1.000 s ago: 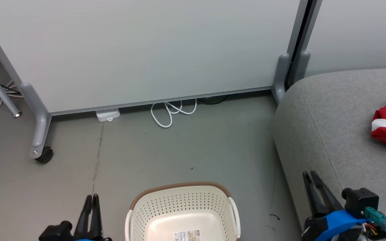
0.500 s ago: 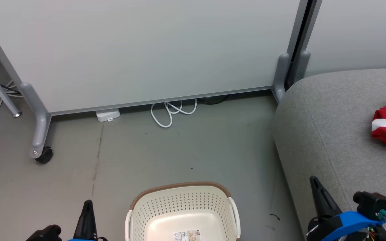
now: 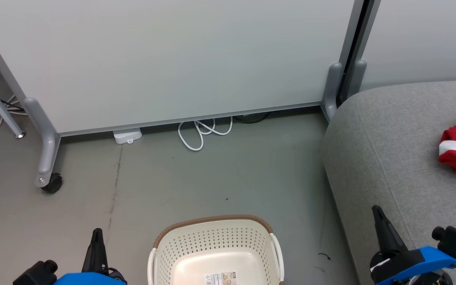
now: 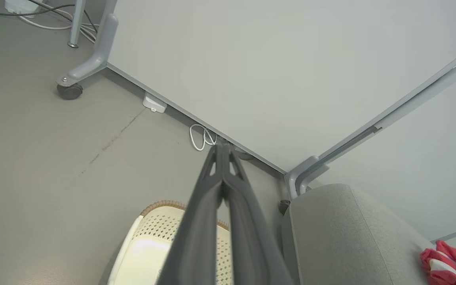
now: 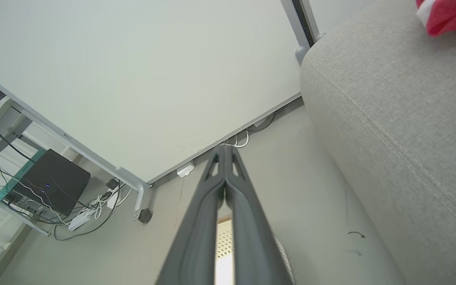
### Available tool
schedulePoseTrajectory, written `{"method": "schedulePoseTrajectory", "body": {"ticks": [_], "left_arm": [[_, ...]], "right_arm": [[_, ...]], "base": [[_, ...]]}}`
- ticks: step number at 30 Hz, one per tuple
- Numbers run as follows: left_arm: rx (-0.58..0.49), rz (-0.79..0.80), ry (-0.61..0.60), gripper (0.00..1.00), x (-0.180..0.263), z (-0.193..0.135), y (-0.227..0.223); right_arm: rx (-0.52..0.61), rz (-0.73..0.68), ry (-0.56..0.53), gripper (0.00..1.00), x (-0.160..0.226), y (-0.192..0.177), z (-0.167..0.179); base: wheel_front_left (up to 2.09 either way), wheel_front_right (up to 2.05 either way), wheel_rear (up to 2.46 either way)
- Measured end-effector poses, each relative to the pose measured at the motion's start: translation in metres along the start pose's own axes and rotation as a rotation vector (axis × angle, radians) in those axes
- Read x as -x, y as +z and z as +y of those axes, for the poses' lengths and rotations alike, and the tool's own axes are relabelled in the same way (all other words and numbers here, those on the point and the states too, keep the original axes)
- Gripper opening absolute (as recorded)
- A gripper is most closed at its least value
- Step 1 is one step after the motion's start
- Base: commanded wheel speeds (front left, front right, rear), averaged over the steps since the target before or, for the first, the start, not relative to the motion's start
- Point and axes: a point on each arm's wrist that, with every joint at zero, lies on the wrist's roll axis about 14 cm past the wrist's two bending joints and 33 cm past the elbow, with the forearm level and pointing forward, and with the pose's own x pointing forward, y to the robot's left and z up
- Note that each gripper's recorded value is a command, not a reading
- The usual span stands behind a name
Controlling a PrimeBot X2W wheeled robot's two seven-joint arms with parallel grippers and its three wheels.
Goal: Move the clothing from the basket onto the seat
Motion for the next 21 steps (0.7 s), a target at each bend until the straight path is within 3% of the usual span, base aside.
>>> {"method": "schedulePoseTrajectory", "body": {"ticks": [21], "left_arm": [[0.266,-0.019,-0.012,0.00,-0.010,-0.007,0.016]], "right_arm": [[-0.290,-0.027,0.002,0.00,-0.005,0.011,0.000]], "base": [[0.00,0.00,0.00]]}}
